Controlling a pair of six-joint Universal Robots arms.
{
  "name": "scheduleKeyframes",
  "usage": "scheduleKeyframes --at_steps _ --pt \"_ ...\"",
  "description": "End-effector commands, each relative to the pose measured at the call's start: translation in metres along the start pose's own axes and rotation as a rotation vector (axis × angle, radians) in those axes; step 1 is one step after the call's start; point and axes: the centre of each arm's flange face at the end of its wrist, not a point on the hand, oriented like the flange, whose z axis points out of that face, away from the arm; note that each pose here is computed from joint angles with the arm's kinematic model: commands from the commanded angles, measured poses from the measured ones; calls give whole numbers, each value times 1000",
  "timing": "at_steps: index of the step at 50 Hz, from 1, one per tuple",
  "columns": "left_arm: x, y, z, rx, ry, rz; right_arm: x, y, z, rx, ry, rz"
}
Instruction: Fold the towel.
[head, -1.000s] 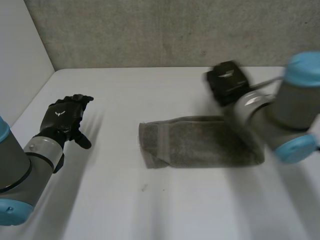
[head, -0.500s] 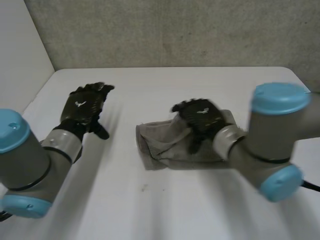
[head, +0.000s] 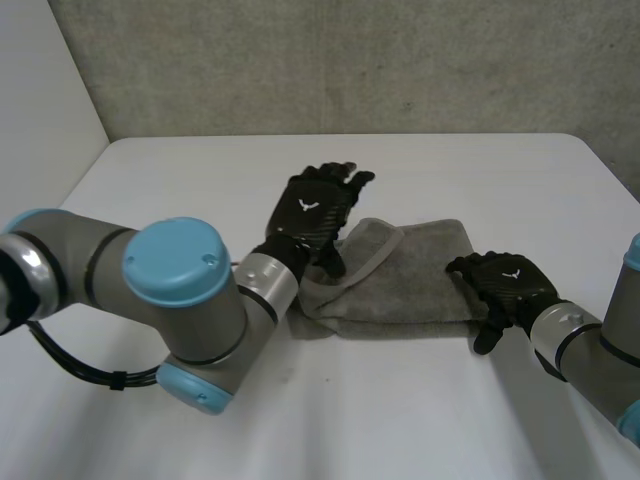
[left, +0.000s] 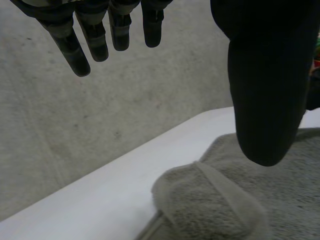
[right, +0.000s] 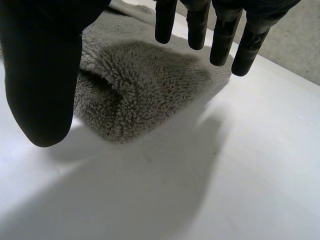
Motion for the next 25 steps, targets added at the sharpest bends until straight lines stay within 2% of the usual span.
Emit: scheduleKeyframes --at_steps 1,17,20,22,25 --pt "9 21 7 -47 22 -2 -2 1 0 9 2 2" --pt "6 54 35 -100 7 2 -3 5 5 42 17 -12" --pt "0 54 42 -85 -25 6 -2 6 6 47 19 -15" --pt "-12 55 49 -75 -106 9 -3 8 7 44 19 -20" --pt "-20 55 52 -71 -159 10 -2 10 9 34 26 -19"
